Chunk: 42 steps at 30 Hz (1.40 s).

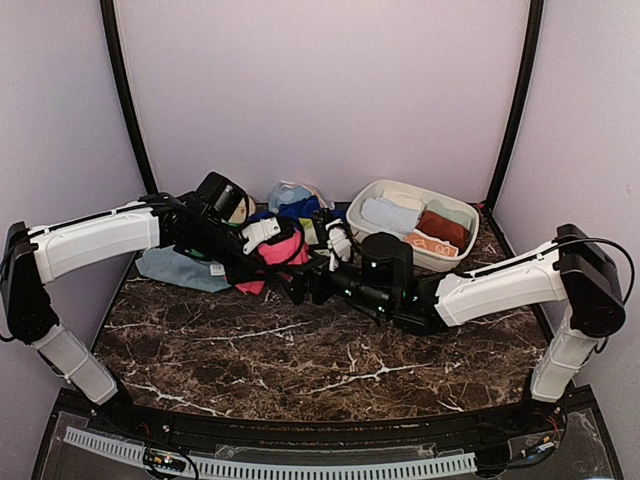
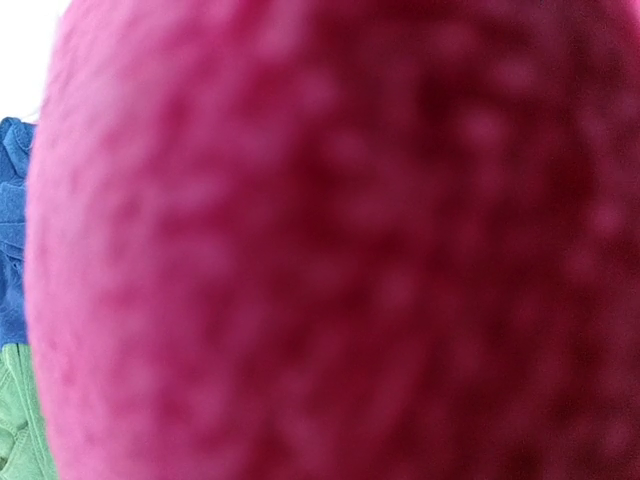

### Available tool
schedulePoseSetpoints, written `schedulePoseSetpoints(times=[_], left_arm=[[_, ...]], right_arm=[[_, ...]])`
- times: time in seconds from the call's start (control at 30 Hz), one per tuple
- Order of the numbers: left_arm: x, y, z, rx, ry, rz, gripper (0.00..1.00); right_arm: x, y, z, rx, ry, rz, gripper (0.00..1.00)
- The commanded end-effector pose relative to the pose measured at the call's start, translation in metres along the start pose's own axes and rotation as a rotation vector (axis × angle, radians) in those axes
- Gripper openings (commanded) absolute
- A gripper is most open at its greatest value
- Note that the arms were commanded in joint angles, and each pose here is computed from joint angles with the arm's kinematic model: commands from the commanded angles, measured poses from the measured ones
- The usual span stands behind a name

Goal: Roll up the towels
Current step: Pass from the left arm to the right

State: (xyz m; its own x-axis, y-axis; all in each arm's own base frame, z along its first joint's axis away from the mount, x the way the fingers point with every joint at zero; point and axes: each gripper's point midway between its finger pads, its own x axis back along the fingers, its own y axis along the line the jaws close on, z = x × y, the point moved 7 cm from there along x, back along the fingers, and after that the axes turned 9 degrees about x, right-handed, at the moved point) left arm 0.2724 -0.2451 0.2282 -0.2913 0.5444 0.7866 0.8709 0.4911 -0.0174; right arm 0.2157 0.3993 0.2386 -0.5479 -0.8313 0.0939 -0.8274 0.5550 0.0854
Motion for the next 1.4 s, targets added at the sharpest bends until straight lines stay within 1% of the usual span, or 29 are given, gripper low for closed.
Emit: schedulePoseSetpoints(times=[0.0, 0.03, 0.1, 0.23, 0.33, 0.43, 0.5, 0.53, 0.6, 0.63, 0.67, 0.7, 0.73, 0.77, 0.87, 0.9, 1.0, 1.03, 1.07, 1.1, 1.13, 1.2, 1.23, 1.3, 1.37], left_arm=[[0.017, -0.009, -0.009, -0.036, -0.071, 0.040, 0.00], [0.018, -0.012, -0.009, -0.042, -0.073, 0.059, 0.00], [0.023, -0.021, -0.008, -0.057, -0.080, 0.137, 0.00], [0.041, -0.052, -0.006, -0.118, -0.113, 0.394, 0.00], [0.053, -0.069, -0.006, -0.134, -0.125, 0.547, 0.00], [0.055, -0.076, -0.005, -0.138, -0.102, 0.606, 0.00], [0.052, -0.079, -0.003, -0.135, -0.079, 0.625, 0.00], [0.051, -0.080, -0.001, -0.134, -0.069, 0.630, 0.00], [0.050, -0.080, 0.000, -0.131, -0.058, 0.632, 0.00], [0.050, -0.080, 0.000, -0.131, -0.056, 0.628, 0.00], [0.049, -0.080, 0.000, -0.133, -0.055, 0.626, 0.00], [0.049, -0.079, 0.001, -0.134, -0.053, 0.621, 0.00], [0.048, -0.079, 0.001, -0.134, -0.050, 0.613, 0.00], [0.048, -0.078, 0.001, -0.136, -0.051, 0.606, 0.00], [0.045, -0.075, 0.001, -0.129, -0.046, 0.575, 0.01], [0.044, -0.074, 0.001, -0.126, -0.046, 0.560, 0.12], [0.042, -0.065, -0.002, -0.124, -0.046, 0.454, 0.50], [0.042, -0.060, -0.003, -0.128, -0.053, 0.399, 0.75], [0.042, -0.052, -0.004, -0.130, -0.057, 0.311, 0.96], [0.044, -0.044, -0.005, -0.131, -0.070, 0.227, 0.99], [0.047, -0.036, -0.007, -0.127, -0.090, 0.141, 0.99], [0.056, -0.018, -0.010, -0.110, -0.138, -0.011, 0.99], [0.064, -0.010, -0.009, -0.104, -0.165, -0.045, 0.99], [0.084, 0.011, -0.010, -0.047, -0.225, -0.081, 0.99], [0.097, 0.029, -0.010, -0.001, -0.242, -0.103, 0.99]], right_arm=[[-0.003, -0.013, -0.005, -0.056, -0.038, 0.026, 1.00], [-0.002, -0.017, -0.005, -0.066, -0.041, 0.014, 1.00], [0.001, -0.015, -0.006, -0.062, -0.044, -0.068, 1.00], [0.005, -0.010, -0.004, -0.027, -0.012, -0.225, 1.00], [0.008, -0.004, -0.006, -0.030, 0.011, -0.332, 1.00], [0.011, -0.002, -0.007, -0.038, 0.013, -0.382, 1.00], [0.015, 0.001, -0.013, -0.063, -0.019, -0.452, 1.00], [0.018, 0.003, -0.018, -0.071, -0.052, -0.497, 0.98], [0.021, 0.005, -0.024, -0.100, -0.079, -0.553, 0.87], [0.021, 0.004, -0.026, -0.118, -0.085, -0.577, 0.77], [0.021, 0.003, -0.028, -0.139, -0.090, -0.600, 0.64], [0.021, 0.003, -0.030, -0.160, -0.096, -0.629, 0.48], [0.021, 0.002, -0.031, -0.186, -0.097, -0.657, 0.28], [0.020, 0.001, -0.030, -0.217, -0.090, -0.670, 0.01], [0.017, -0.002, -0.027, -0.232, -0.051, -0.666, 0.00], [0.015, -0.004, -0.026, -0.227, -0.029, -0.647, 0.00], [0.015, -0.009, -0.026, -0.175, 0.014, -0.574, 0.00], [0.017, -0.013, -0.029, -0.151, 0.018, -0.536, 0.00], [0.019, -0.020, -0.032, -0.132, 0.021, -0.491, 0.00], [0.023, -0.027, -0.035, -0.118, 0.032, -0.446, 0.00], [0.025, -0.035, -0.041, -0.095, 0.023, -0.407, 0.00], [0.035, -0.052, -0.054, -0.037, 0.054, -0.287, 0.00], [0.038, -0.064, -0.061, -0.007, 0.063, -0.222, 0.00], [0.048, -0.091, -0.073, 0.024, 0.086, -0.075, 0.00], [0.062, -0.125, -0.087, 0.029, 0.090, 0.120, 0.00]])
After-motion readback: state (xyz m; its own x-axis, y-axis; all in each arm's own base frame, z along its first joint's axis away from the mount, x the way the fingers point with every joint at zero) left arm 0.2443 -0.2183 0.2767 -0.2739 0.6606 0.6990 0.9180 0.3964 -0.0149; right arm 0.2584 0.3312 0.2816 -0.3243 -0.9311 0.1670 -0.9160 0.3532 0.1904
